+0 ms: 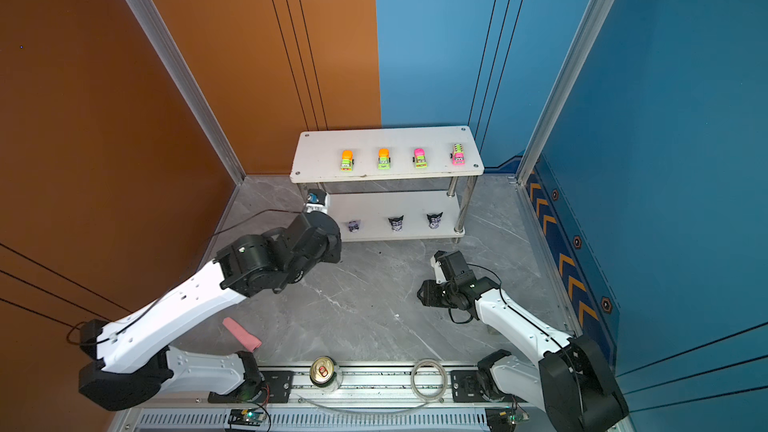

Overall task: Place and organize the plastic toys onto the shelf
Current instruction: 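Lift the orange car with the left gripper up over the shelf top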

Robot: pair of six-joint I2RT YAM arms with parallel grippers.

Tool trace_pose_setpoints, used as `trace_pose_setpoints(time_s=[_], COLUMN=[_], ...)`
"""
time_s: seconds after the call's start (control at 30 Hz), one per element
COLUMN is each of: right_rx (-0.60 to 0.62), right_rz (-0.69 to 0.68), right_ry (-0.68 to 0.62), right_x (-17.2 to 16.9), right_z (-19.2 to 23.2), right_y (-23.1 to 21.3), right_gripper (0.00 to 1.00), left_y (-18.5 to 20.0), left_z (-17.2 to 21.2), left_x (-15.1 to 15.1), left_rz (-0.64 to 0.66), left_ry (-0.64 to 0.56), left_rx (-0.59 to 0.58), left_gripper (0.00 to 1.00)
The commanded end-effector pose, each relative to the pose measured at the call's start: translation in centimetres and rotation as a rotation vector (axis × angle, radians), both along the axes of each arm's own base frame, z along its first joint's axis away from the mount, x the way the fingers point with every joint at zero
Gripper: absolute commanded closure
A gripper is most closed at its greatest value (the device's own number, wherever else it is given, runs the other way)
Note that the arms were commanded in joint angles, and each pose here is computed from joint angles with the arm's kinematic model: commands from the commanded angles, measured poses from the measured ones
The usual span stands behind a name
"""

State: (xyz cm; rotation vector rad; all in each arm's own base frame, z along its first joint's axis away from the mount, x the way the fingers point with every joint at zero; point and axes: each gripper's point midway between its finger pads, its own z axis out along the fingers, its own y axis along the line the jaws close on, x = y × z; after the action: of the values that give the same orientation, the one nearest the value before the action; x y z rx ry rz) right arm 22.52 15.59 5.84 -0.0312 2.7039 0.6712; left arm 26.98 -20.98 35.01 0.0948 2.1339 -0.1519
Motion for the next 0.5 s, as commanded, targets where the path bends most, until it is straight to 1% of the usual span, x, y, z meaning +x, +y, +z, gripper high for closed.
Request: trace_pose_setpoints(time_s=[0.0, 0.17, 0.23, 0.33, 0.47], right_rx=[0.006, 0.006, 0.011, 0.014, 0.015], right_rz=[0.015, 0.01, 0.009, 0.01, 0.009], right_ry=[0.0, -0.011, -0.018, -0.019, -0.023], right_x=[-0.2, -0.2, -0.1, -0.1, -0.2], right_z=[-0.2, -0.1, 0.1, 0.1, 0.2], right_y=[0.1, 0.0, 0.0, 0.0, 0.0], right_gripper=[0.52, 0.52, 0.52, 0.51, 0.52], left_y=[2.8, 3.7, 4.2, 4.6, 4.9], left_z=[3.4, 9.8, 11.2, 11.8, 10.5], left_x=[1.8, 4.8, 6.3, 8.7, 11.7], left_rz=[0.064, 0.093, 0.113, 0.12, 0.123], left_ry=[-0.091, -0.185, -0.204, -0.195, -0.142], left_rx=[0.201, 0.19, 0.182, 0.159, 0.123], left_gripper=[0.75, 0.75, 0.75, 0.75, 0.76])
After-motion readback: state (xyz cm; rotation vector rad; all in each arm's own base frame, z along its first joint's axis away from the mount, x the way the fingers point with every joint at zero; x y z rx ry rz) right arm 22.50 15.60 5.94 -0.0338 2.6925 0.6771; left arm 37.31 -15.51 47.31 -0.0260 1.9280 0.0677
